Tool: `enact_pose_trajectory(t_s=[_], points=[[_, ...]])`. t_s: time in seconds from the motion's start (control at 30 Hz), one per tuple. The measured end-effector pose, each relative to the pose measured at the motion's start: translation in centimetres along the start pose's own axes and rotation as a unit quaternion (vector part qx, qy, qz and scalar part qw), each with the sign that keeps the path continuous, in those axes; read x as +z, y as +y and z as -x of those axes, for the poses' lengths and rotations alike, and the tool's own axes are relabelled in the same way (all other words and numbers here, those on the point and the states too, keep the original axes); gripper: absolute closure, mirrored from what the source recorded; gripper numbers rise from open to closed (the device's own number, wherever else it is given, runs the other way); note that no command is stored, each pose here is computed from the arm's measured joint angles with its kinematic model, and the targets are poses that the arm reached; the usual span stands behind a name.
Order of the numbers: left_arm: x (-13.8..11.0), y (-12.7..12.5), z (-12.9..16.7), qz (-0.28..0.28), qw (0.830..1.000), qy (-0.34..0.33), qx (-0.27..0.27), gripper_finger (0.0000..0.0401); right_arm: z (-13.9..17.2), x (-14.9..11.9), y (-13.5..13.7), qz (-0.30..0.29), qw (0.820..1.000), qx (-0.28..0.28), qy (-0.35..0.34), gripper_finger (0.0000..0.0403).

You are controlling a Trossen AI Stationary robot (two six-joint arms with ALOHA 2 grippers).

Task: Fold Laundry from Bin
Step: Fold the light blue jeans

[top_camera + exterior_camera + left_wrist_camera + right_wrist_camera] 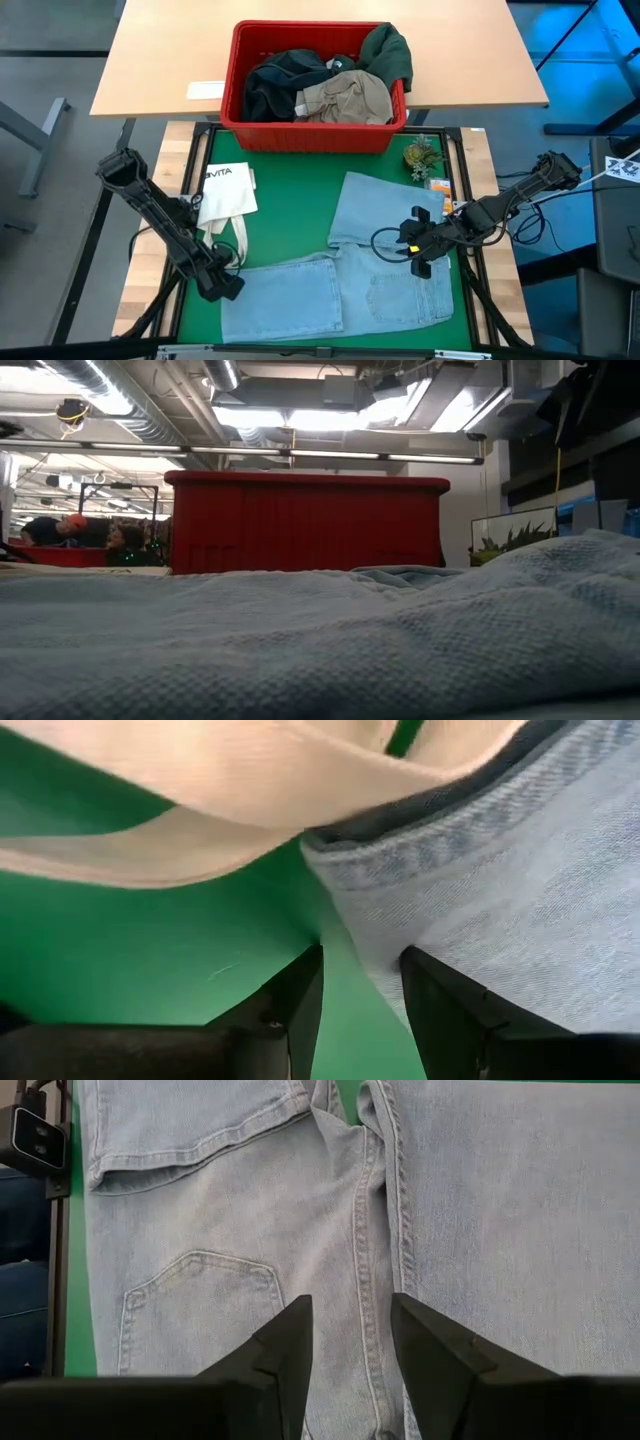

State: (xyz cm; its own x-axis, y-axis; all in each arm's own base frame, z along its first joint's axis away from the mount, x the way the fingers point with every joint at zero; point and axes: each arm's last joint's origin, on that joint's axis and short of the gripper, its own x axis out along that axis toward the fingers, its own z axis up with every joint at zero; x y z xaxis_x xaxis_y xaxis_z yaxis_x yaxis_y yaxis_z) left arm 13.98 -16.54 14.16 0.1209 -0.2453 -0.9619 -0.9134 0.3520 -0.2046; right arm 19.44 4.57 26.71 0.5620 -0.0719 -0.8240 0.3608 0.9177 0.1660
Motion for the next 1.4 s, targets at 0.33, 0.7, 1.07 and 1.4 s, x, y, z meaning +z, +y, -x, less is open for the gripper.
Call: enact_pose_trajectory(t_s=[0.33, 0.7, 1.07, 1.4], points=[[0.1, -0.1, -0.7, -0.013, 0.999, 0.015, -0.043, 0.0273, 0.0, 0.0, 0.0, 0.0, 1.0, 0.0, 0.0, 0.0265], [-0.5, -1.5, -0.5, -0.016, 0.992, 0.033, -0.124, 0.0392, 0.0, 0.0, 0.0, 0.0, 1.0, 0.0, 0.0, 0.0265], [-2.7, -5.6, 3.2, -0.045, 0.963, 0.068, -0.259, 0.0399, 0.0, 0.0, 0.0, 0.0, 1.0, 0.0, 0.0, 0.0265], [0.3, -9.8, 6.7, -0.026, 0.934, -0.031, -0.354, 0.04, 0.0, 0.0, 0.0, 0.0, 1.0, 0.0, 0.0, 0.0265]])
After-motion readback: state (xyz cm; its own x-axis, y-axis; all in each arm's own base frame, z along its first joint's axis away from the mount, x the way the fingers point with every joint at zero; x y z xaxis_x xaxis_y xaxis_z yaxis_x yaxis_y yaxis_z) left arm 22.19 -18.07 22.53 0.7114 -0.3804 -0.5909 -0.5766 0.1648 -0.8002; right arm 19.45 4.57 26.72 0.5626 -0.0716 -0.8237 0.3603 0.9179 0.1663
